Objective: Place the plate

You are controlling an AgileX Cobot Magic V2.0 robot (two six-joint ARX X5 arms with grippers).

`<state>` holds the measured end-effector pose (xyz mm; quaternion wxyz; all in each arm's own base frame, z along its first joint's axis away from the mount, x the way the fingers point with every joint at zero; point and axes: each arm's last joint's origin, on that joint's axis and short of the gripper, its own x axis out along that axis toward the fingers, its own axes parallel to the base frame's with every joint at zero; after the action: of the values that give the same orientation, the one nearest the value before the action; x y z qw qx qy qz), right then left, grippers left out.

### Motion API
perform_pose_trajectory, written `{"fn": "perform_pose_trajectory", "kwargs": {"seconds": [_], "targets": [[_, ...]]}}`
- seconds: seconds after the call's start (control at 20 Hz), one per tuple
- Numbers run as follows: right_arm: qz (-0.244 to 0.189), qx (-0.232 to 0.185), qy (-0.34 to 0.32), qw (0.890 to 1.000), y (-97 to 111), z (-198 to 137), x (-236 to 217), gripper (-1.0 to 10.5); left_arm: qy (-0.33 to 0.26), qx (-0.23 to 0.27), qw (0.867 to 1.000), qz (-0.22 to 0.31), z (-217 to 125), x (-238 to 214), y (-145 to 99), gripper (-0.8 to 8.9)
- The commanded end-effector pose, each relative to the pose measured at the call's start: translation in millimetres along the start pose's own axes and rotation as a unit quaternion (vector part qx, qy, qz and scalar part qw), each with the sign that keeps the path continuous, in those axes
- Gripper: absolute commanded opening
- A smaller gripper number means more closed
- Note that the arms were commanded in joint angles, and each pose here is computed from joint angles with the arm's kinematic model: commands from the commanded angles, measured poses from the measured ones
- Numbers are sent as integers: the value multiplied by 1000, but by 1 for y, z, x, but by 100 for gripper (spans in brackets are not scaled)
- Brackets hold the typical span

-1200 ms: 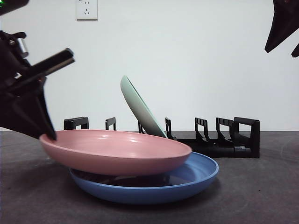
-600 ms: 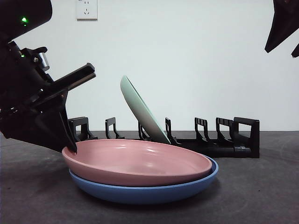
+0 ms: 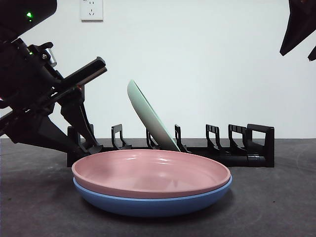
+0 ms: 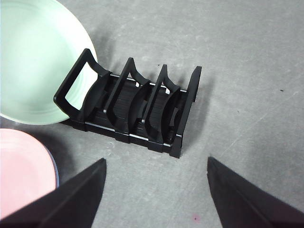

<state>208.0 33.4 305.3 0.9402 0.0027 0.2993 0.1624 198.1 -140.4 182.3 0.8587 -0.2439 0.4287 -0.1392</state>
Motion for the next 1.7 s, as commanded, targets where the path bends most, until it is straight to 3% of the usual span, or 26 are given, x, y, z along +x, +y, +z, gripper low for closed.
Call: {"fn": "perform_pose_trajectory", "kwargs": {"seconds": [0.05, 0.15, 0.3, 0.5, 0.65, 0.8, 0.9, 1.05, 1.3, 1.55, 1.7], "targets": [[0, 4, -2, 1000, 1, 2, 0, 328, 11, 2, 1000, -13, -1, 2, -3, 165], [2, 3, -2, 1000, 2, 2, 1, 328, 26, 6, 999, -40, 0, 1, -5, 269], [13, -3, -1, 1000, 6, 2, 1, 328, 24, 44, 995, -90, 10, -12, -11, 310], [28, -1, 2, 1000, 14, 2, 2, 328, -64, 152, 979, -116, 40, -52, -18, 309], [38, 5, 7, 999, 18, 2, 6, 328, -136, 258, 954, -72, 59, -86, -10, 309], [68, 25, 22, 997, 21, 2, 20, 328, -223, 323, 918, 52, 76, -112, 10, 309], [97, 52, 43, 993, 25, 8, 32, 328, -260, 320, 903, 119, 85, -123, 23, 309], [149, 68, 68, 984, 36, 33, 51, 328, -276, 289, 903, 159, 92, -132, 37, 309], [210, 57, 110, 970, 70, 99, 93, 326, -285, 280, 902, 163, 92, -137, 39, 309], [235, 52, 123, 963, 96, 127, 132, 325, -289, 270, 904, 159, 92, -138, 38, 309], [245, 55, 134, 959, 109, 135, 153, 289, -292, 233, 916, 148, 91, -138, 38, 309]]}}
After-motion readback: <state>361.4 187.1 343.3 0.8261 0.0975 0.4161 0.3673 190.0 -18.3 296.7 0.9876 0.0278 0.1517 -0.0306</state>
